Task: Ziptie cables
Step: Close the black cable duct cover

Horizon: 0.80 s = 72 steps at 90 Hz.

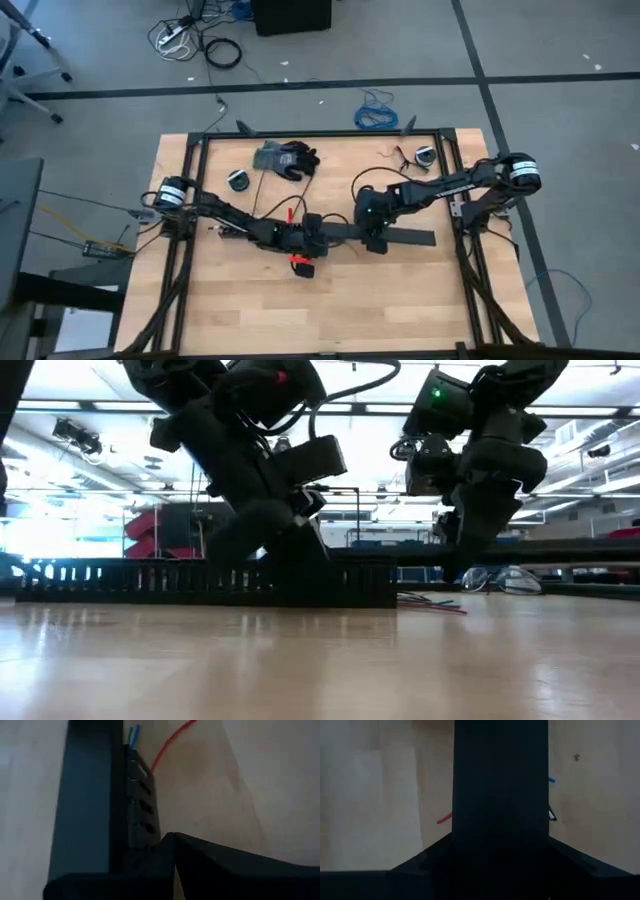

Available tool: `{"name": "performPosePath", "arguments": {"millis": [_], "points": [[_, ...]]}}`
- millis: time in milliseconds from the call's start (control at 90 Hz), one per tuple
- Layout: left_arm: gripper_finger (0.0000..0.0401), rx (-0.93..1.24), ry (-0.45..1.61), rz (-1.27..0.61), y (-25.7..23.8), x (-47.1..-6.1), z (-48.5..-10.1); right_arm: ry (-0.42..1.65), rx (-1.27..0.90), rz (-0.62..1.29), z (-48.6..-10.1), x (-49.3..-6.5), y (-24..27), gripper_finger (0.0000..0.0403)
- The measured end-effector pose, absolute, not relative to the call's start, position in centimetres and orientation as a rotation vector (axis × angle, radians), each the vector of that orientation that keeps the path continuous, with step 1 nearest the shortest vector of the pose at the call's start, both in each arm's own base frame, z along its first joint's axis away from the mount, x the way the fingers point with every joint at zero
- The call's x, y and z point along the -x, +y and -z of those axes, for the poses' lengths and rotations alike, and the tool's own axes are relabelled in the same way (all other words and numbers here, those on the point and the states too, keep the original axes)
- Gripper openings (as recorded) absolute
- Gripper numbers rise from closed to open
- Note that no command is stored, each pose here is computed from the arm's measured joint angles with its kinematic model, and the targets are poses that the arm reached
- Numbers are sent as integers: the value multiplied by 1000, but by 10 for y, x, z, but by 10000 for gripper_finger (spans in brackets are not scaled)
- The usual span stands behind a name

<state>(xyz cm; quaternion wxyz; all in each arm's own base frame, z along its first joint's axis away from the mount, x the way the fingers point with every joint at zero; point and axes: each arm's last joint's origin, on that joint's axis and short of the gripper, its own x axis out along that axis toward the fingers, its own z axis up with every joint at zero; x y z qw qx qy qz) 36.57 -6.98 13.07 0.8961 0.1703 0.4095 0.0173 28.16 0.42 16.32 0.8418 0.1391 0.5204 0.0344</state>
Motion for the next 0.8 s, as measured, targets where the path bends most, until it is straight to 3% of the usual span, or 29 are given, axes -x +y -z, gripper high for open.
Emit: {"name": "performPosePath", "arguments": {"millis": [578, 800], "points": [[0, -368, 838, -95, -68, -366, -132, 1085, -491, -17, -155, -290, 9, 229], [0, -372, 832, -108, -68, -366, -132, 1080, -471, 19, -155, -291, 15, 229]]}}
